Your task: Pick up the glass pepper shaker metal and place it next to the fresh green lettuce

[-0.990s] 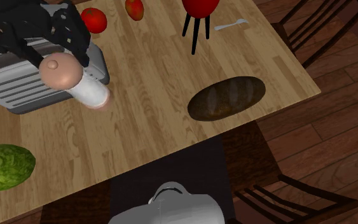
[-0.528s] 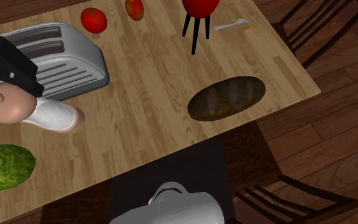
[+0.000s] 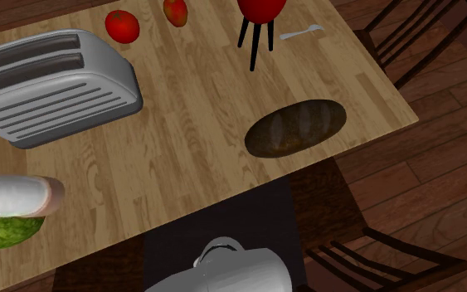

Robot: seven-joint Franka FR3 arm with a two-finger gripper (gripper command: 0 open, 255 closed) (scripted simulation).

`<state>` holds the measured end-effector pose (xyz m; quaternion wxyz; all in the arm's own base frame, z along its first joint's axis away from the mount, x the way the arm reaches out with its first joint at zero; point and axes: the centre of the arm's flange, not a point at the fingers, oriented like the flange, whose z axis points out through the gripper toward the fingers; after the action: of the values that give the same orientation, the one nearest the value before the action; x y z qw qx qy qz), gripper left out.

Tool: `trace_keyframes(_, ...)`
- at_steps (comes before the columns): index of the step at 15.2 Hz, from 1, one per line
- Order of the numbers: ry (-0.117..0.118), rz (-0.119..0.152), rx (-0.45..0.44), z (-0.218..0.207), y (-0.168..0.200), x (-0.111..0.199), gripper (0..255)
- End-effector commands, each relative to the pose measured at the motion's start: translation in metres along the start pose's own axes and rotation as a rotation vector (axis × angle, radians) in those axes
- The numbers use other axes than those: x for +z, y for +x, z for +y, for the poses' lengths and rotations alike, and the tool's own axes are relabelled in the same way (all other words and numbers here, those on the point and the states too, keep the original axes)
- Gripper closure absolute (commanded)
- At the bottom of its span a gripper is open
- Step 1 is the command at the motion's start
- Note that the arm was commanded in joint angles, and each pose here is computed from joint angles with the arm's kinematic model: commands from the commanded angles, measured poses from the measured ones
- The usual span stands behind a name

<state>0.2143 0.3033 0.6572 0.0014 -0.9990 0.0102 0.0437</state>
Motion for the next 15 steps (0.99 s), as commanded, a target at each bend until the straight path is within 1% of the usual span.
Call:
trace_keyframes(1, 0.000, 0.000, 0.001, -0.023, -0.018, 0.001, 255)
trace_keyframes(10, 0.000, 0.000, 0.001, -0.119, -0.094, 0.007, 255)
trace_keyframes(15, 0.000, 0.000, 0.001, -0.118, -0.092, 0.033, 255)
